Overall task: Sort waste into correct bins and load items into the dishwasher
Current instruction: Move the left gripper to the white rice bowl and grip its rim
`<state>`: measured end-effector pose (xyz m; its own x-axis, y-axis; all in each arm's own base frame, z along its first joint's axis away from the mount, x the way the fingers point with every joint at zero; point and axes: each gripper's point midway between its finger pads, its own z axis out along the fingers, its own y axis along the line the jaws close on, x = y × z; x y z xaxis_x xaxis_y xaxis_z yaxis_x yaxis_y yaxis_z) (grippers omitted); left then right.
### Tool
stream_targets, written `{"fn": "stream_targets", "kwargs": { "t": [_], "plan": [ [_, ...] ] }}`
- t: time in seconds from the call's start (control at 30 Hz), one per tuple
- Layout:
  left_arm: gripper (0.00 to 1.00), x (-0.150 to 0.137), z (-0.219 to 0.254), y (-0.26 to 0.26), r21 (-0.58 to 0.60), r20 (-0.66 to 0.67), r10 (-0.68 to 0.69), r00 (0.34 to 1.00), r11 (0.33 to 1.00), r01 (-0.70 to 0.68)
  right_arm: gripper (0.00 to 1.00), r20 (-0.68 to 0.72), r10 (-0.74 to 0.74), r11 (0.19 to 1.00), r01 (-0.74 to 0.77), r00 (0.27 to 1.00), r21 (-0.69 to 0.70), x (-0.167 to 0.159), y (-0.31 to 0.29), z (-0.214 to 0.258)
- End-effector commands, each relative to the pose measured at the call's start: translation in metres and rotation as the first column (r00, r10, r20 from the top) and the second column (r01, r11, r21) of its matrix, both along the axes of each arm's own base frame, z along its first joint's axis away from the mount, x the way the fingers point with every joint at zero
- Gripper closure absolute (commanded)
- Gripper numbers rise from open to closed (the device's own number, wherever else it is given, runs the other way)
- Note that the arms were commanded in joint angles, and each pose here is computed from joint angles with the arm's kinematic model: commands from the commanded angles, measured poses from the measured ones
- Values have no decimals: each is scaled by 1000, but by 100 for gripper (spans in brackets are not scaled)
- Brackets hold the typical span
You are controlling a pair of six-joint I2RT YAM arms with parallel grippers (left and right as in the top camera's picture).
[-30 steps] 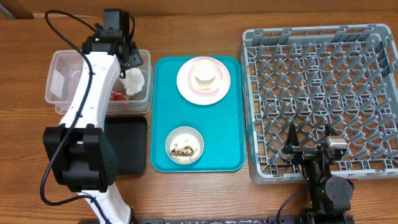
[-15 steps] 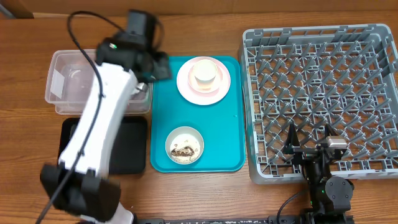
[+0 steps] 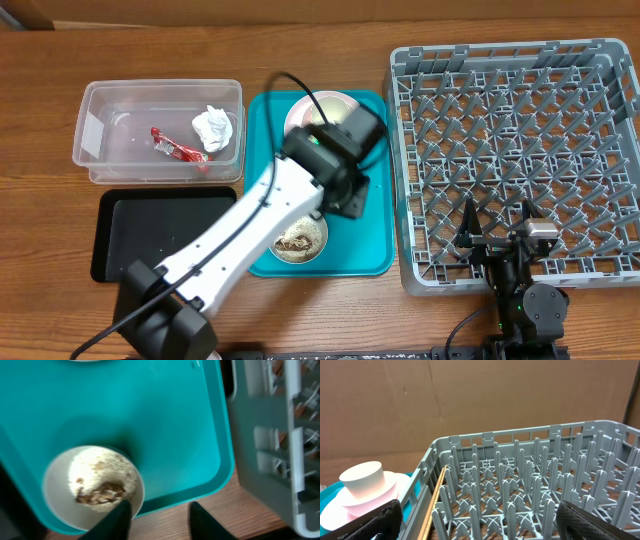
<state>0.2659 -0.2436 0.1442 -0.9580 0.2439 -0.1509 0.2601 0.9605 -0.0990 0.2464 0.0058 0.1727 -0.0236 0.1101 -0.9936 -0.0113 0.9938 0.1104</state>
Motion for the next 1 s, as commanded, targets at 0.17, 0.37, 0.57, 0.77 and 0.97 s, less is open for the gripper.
{"fn": "stream_targets", "kwargs": {
  "t": [0.17, 0.37, 0.57, 0.77, 0.97],
  "plan": [
    [73, -13, -52, 9, 55, -38, 92, 995, 994, -90, 0, 4, -9, 1000, 9, 1000, 5, 0, -2, -2],
    [70, -17, -80, 18, 74, -35, 146, 989, 987, -143, 0, 4, -9, 1000, 9, 1000, 5, 0, -2, -2],
    [71, -15, -96, 21, 71, -6, 148, 989, 986, -148, 0, 4, -9, 1000, 9, 1000, 5, 0, -2, -2],
    [71, -19, -109, 27, 79, -5, 193, 981, 978, -192, 0, 5, -9, 1000, 9, 1000, 5, 0, -2, -2],
    [77, -19, -111, 27, 77, -3, 193, 981, 978, -192, 0, 4, -9, 1000, 9, 1000, 5, 0, -2, -2]
  ]
}}
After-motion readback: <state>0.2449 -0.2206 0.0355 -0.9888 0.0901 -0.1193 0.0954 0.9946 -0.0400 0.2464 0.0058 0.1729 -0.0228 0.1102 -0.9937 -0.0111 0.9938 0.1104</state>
